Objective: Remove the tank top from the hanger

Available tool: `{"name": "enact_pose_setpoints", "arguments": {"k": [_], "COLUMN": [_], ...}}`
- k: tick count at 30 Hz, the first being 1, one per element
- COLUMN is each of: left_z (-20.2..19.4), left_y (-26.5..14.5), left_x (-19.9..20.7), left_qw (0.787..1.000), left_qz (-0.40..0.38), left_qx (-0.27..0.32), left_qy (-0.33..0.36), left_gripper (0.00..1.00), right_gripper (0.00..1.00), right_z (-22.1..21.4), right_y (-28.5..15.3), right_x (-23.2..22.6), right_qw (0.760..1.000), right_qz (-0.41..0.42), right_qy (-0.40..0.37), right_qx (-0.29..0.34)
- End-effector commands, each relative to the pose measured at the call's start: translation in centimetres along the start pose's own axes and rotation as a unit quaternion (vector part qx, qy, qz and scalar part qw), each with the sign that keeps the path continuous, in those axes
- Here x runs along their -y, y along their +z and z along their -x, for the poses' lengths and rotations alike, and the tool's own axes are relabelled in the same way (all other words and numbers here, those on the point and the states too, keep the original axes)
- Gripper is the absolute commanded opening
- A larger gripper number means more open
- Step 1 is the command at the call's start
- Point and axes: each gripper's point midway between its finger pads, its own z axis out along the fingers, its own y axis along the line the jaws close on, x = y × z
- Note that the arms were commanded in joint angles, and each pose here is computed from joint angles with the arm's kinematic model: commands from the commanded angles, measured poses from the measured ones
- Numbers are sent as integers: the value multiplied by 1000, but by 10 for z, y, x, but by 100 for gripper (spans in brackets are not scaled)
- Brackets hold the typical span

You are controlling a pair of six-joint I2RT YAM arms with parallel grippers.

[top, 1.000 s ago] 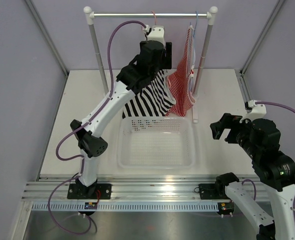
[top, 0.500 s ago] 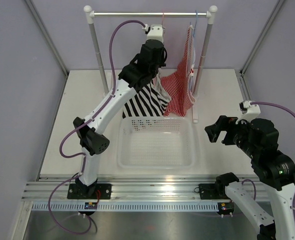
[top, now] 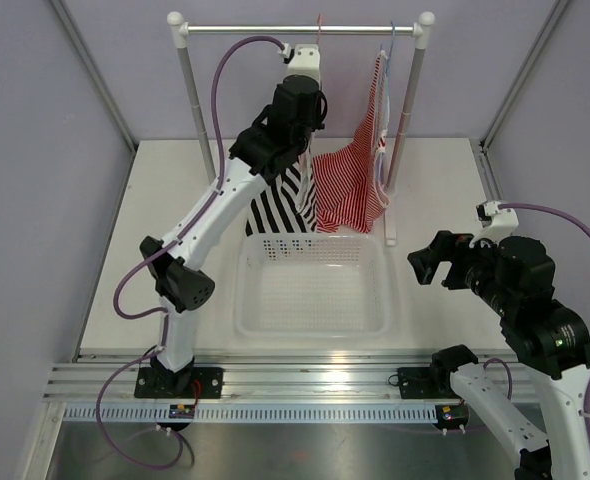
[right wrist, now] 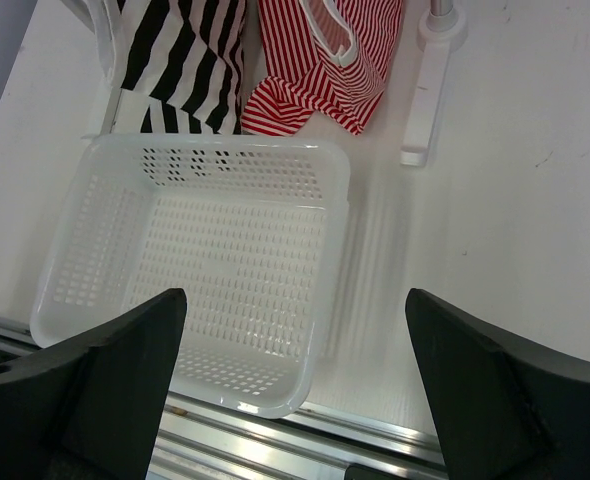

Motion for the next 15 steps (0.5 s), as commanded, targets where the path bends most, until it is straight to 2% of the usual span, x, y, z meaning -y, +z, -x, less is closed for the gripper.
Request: {"name": "enact_pose_setpoints", "arguments": {"k": [1, 2, 7, 12, 15], "left_z": [83, 97, 115, 109, 91], "left_y": [-47, -56, -69, -79, -81], "left_x": [-31, -34, -44, -53, -62], "left_qw": [995, 993, 990, 993, 995], "left_qz": [18, 12, 5, 8, 18], "left_qx": [98, 116, 136, 119, 96], "left_qy": [-26, -32, -26, -1, 34], "left_gripper": [0, 0, 0, 0, 0], "right_gripper": [100, 99, 99, 99, 100], "right_z": [5, 6, 7, 8, 9], "right_y": [-1, -1, -3, -5, -9], "right_x": [-8, -8, -8, -7, -8], "right_qw": [1000, 1000, 1000, 1000, 1000], "right_qz": [21, 22, 21, 19, 21], "right_qy": [-2, -3, -4, -5, -5], "right_qx": [12, 13, 17, 17, 20]}}
